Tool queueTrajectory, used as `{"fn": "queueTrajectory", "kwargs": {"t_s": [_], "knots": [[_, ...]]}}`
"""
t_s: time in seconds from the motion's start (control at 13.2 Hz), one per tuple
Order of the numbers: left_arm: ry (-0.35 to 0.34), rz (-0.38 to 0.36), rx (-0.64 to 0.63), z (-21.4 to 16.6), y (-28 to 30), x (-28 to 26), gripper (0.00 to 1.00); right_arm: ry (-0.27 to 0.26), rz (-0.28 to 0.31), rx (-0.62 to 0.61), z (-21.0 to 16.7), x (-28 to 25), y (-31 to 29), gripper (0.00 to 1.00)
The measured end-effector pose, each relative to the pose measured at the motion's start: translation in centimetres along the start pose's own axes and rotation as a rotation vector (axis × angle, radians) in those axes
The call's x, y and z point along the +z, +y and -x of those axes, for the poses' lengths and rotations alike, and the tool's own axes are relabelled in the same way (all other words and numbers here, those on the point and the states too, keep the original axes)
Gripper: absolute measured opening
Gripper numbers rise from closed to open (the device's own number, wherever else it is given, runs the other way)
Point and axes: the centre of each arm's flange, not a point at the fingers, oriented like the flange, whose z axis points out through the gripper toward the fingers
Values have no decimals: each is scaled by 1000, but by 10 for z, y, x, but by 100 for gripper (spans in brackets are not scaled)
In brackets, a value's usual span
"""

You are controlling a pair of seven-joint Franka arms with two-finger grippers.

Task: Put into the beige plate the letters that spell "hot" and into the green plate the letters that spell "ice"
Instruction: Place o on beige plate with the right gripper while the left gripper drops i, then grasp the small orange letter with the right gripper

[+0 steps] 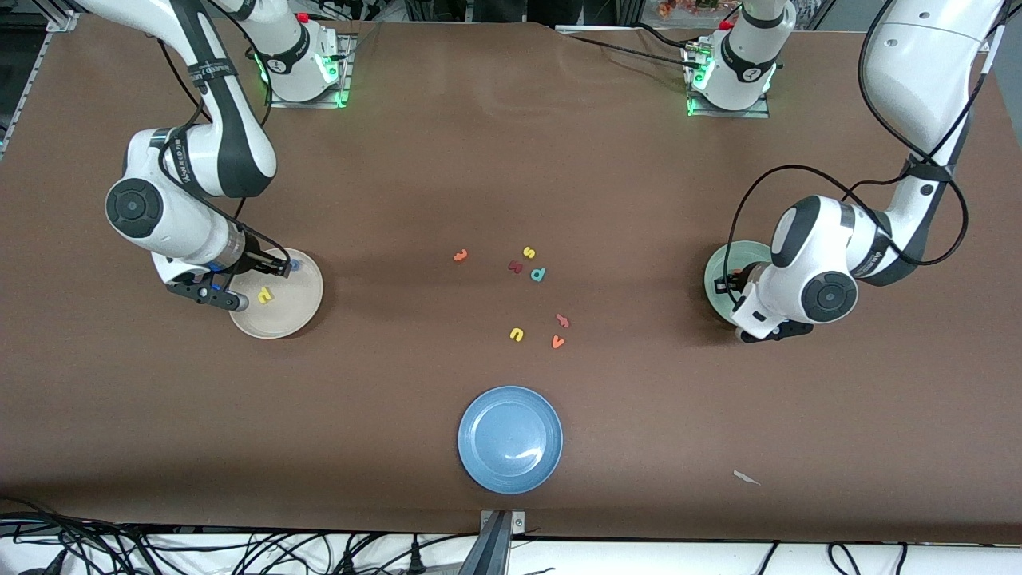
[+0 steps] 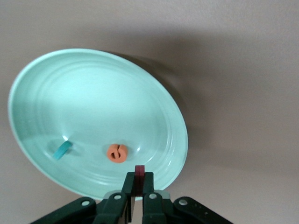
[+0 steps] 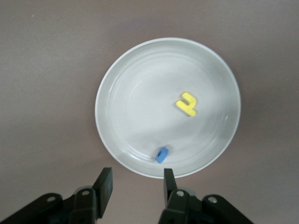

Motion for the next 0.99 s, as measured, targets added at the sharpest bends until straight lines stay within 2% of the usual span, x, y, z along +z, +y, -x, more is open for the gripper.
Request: {"fn": "queueTrajectory", "kwargs": {"t_s": [0.15,0.3,0.46,0.61,0.84,0.99], "knots": [[2,1,8,1,3,2,33,-4,-10,54,14,4,-28,52],[19,-4,31,1,-2,-19,56,5,-29,123,33,8,-66,52],[22,-26,82,9,-22,-70,76,15,-55,202,53,16,-104,52],[64,-48,113,33,-39,-134,97,18,-83,272,75,27,-138,52],[174,-12,164,78,-48,-212,99,25,-109,332,104,42,-178,52],[221,18,172,93,-64,-246,99,30,-124,364,126,51,-202,52]]}}
